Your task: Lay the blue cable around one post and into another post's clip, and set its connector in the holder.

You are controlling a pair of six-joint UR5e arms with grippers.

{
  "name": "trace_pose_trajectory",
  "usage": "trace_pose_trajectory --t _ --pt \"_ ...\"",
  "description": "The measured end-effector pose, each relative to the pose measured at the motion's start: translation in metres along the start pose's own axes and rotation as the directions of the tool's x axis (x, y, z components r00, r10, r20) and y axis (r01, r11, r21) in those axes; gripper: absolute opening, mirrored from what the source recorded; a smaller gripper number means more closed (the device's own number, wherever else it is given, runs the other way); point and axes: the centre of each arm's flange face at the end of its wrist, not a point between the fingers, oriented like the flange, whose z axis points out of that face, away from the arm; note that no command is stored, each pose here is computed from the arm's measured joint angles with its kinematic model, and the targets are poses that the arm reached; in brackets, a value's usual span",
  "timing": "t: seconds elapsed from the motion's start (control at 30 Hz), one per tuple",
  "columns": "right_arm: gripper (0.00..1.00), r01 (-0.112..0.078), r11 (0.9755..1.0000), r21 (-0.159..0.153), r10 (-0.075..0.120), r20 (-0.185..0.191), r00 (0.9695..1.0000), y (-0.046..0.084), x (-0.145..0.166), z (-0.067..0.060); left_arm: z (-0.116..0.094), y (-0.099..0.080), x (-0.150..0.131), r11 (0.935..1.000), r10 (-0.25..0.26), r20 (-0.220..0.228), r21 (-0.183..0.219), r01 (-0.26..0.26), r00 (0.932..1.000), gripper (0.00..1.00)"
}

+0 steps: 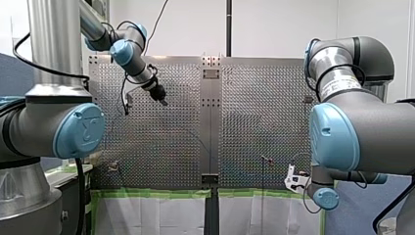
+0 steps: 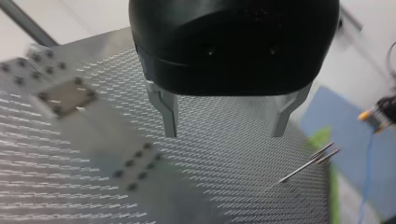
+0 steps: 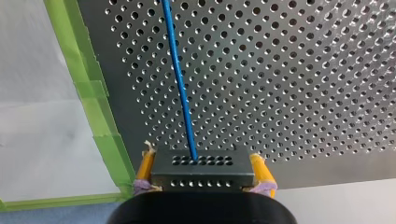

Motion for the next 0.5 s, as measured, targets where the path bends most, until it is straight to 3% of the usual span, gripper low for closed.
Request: trace_pose_trajectory --t 0.13,0.33,0.5 --pt "0.00 0.019 0.9997 -0.015 -0.019 0.003 0.9998 0.001 0.000 -0.001 0.013 -0.001 0.026 0.9994 -0.025 -0.052 0.024 0.026 0.9983 0.93" --pt "0.00 0.052 0.9981 -0.032 -0.052 0.019 0.9985 0.001 -0.002 -0.003 0.028 0.001 0.064 0.9979 -0.056 -0.115 0.026 0.059 0.9918 0.93" --pt "0.00 0.057 0.9976 -0.040 -0.055 0.030 0.9980 -0.002 -0.004 -0.004 0.042 -0.002 0.085 0.9995 -0.016 -0.129 0.025 0.020 0.9916 0.93"
